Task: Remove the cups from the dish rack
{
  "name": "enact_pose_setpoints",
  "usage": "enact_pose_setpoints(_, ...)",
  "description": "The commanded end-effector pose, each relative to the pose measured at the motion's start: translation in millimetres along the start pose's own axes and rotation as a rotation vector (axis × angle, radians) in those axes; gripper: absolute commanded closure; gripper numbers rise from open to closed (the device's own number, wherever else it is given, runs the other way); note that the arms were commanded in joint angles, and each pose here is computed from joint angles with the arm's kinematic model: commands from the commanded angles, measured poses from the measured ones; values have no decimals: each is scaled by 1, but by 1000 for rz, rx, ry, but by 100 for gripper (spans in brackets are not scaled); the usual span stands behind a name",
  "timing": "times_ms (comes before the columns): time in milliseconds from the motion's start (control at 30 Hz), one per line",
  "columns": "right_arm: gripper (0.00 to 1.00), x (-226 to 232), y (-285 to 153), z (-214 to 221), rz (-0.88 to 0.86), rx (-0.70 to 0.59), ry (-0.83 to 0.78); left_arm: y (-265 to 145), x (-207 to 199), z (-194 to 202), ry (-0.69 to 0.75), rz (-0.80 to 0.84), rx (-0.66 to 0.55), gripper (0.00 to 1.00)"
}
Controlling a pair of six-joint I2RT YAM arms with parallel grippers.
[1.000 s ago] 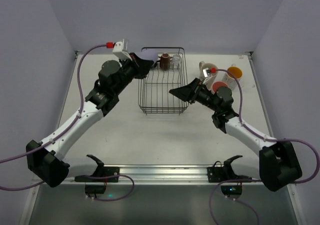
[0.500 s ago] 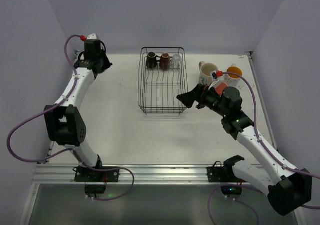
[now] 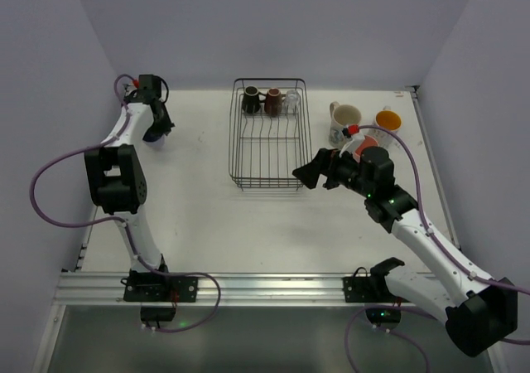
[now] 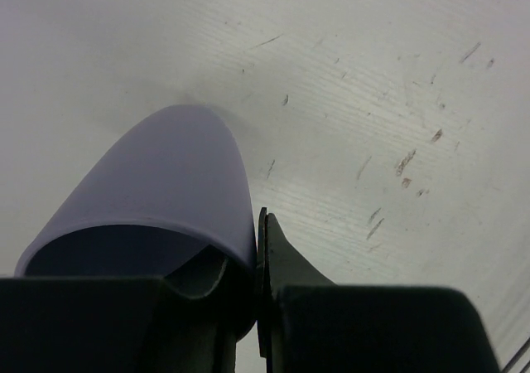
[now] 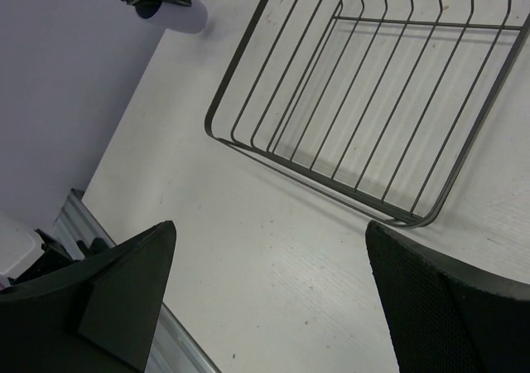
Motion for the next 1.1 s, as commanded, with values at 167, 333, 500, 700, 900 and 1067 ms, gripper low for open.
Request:
enact_pose_setpoints(167, 1, 4, 3, -13, 18, -25, -44, 4, -5, 9, 97, 65, 91, 90)
enact_pose_setpoints(333, 1, 3, 6, -11, 25, -20, -47, 5, -5, 11, 84, 101, 107, 77)
enact_pose_setpoints(500, 1, 3, 8, -10, 24, -17, -50, -5, -4, 7, 84, 108, 82, 53)
enact_pose_setpoints(700, 1, 6, 12, -10, 20, -9, -58, -38, -4, -20, 62, 118, -55, 30)
enact_pose_setpoints(900, 1, 11, 12, -16, 22, -19, -69, -75, -2, -38, 22, 138, -177, 15)
enact_pose_setpoints(1067, 2, 13, 16, -24, 48, -28, -80, -123, -8, -52, -38, 226, -326, 5)
Point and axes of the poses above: each gripper's point midway between its finger pads, its own y axis out along the fingers, its own x axis along the line the jaws close on, z = x × y, the point moved 3 cm from there along -y, back along the fingers, and after that the axes turned 1 degree about y, right-handed, at the moved point
